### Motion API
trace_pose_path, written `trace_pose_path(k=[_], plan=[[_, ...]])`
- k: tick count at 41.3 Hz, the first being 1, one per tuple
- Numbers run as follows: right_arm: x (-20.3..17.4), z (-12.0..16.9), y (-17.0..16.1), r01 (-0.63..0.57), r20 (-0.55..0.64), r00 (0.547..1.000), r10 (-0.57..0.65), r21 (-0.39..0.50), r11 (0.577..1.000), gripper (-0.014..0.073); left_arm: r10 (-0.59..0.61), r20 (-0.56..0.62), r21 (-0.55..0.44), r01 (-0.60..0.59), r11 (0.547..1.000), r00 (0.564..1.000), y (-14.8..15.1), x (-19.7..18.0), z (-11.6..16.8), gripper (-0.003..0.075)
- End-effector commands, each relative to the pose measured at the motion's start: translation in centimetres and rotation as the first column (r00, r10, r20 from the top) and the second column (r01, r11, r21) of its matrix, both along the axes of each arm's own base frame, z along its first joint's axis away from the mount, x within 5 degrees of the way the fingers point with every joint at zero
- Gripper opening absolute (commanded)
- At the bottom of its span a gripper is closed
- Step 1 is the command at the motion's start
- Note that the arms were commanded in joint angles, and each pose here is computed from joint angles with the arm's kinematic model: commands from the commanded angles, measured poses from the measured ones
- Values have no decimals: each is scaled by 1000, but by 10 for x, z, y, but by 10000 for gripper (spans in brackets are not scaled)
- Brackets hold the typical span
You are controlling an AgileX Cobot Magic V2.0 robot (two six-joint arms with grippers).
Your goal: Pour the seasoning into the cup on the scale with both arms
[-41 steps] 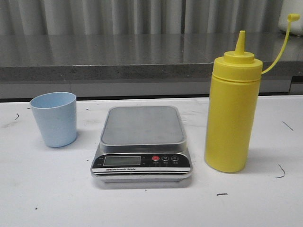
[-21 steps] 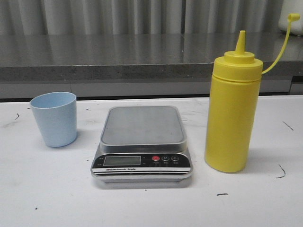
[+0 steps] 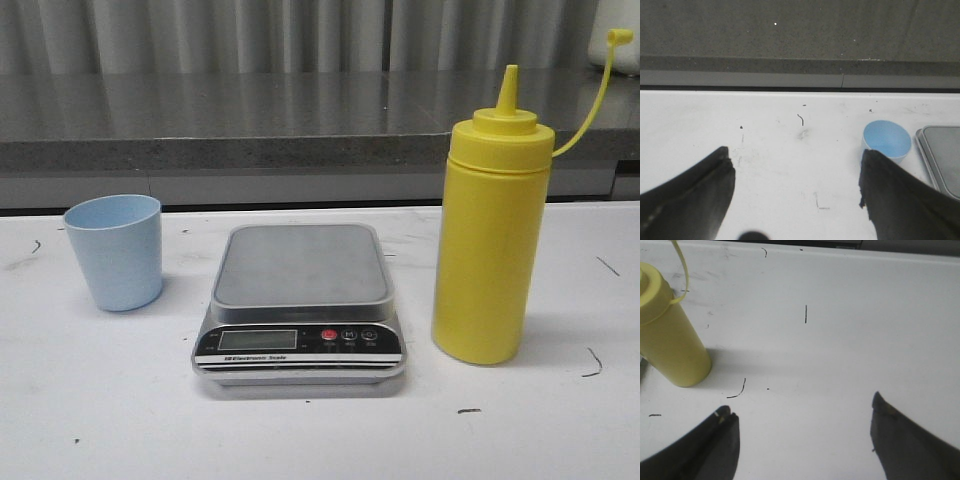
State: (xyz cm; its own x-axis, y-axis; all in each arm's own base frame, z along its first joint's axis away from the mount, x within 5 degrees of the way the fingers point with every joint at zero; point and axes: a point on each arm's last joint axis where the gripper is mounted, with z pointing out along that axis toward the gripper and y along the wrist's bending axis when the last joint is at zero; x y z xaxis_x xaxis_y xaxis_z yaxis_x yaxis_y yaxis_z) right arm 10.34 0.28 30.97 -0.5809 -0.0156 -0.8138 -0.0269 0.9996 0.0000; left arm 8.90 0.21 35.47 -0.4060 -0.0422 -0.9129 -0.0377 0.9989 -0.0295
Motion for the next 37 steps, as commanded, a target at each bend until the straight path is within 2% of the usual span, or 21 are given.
trace_pose_path(k=[1, 7, 15, 27, 37], plan=[[4, 13, -1, 0, 75, 997, 0, -8, 1000, 581, -22, 41, -14, 23, 1000, 999, -2, 15, 18, 523], [4, 12, -1, 0, 70, 998, 0, -8, 1000, 581, -122, -72, -24, 120, 992, 990, -13, 41, 20, 523], [4, 12, -1, 0, 69, 998, 0, -8, 1000, 581, -213, -216, -34, 211, 977, 953, -31, 88, 12, 523], [4, 12, -1, 0, 69, 998, 0, -8, 1000, 581, -292, -424, -10, 317, 948, 858, -68, 162, -8, 512], [4, 12, -1, 0, 69, 998, 0, -8, 1000, 581, -248, -606, 32, 334, 942, 756, -81, 221, -41, 511]])
